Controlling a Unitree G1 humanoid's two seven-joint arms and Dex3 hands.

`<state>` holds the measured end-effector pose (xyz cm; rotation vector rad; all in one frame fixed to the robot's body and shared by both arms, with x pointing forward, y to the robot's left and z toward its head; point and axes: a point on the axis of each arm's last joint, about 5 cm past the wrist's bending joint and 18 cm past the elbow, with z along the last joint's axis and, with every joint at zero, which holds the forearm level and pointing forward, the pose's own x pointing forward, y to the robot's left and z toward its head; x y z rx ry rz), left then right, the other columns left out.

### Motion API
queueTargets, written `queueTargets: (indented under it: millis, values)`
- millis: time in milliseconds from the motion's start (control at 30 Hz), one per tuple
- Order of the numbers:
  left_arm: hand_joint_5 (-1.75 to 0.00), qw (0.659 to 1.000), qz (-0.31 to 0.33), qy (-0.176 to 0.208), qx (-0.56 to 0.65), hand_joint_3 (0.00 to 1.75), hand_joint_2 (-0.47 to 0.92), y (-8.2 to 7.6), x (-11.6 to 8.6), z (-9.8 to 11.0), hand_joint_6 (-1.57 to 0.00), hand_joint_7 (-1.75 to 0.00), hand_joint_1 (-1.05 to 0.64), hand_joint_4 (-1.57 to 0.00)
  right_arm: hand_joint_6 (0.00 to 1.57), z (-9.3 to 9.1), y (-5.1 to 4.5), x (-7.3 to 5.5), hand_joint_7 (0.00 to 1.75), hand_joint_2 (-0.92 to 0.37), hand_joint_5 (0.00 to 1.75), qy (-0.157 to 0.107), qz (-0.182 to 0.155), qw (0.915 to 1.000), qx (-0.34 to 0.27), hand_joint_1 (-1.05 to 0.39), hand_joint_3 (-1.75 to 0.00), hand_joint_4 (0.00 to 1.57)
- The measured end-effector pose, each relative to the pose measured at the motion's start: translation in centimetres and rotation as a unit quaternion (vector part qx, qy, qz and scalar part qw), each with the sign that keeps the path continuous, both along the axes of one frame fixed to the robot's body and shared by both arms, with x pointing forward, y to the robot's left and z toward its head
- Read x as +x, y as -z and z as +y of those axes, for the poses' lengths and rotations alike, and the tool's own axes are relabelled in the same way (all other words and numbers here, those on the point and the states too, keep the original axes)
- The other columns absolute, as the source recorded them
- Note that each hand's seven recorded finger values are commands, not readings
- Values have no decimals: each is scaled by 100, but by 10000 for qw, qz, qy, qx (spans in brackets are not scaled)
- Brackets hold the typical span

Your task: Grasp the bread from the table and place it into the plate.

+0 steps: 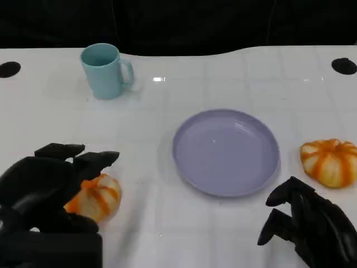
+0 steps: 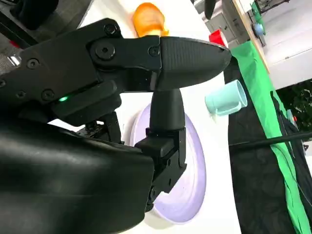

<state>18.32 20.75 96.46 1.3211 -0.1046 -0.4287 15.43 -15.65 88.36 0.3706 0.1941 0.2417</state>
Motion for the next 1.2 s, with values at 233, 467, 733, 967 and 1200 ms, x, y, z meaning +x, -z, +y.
queueTargets:
  millis: [233, 467, 733, 967, 1200]
  values:
    - [-12, 9972, 101, -95, 736, 0, 85, 7, 69, -100, -16, 0, -57, -1, 43, 2, -4, -2, 173, -92, 175, -7, -8, 10000, -8, -51, -52, 62]
    - [-11, 9949, 398, -83, 922, 0, 86, 130, 202, -125, -13, 0, -59, -3, 42, 3, -8, -5, 172, -92, 175, -8, -14, 10000, -18, -51, -52, 63]
    - [-9, 9896, 813, -55, 1183, 1, 89, 327, 322, -157, -8, 0, -57, -4, 41, 6, -10, -10, 173, -92, 175, -17, -13, 10000, -32, -51, -53, 62]
    - [-8, 9865, 896, -76, 1368, 0, 89, 461, 429, -194, -8, 0, -53, -5, 40, 8, -10, -14, 173, -92, 175, -21, -11, 10000, -34, -50, -53, 61]
    - [-7, 9838, 1137, -111, 1382, 0, 90, 610, 557, -206, -10, -1, -47, -7, 41, 7, -9, -18, 173, -92, 175, -25, -5, 10000, -43, -51, -53, 61]
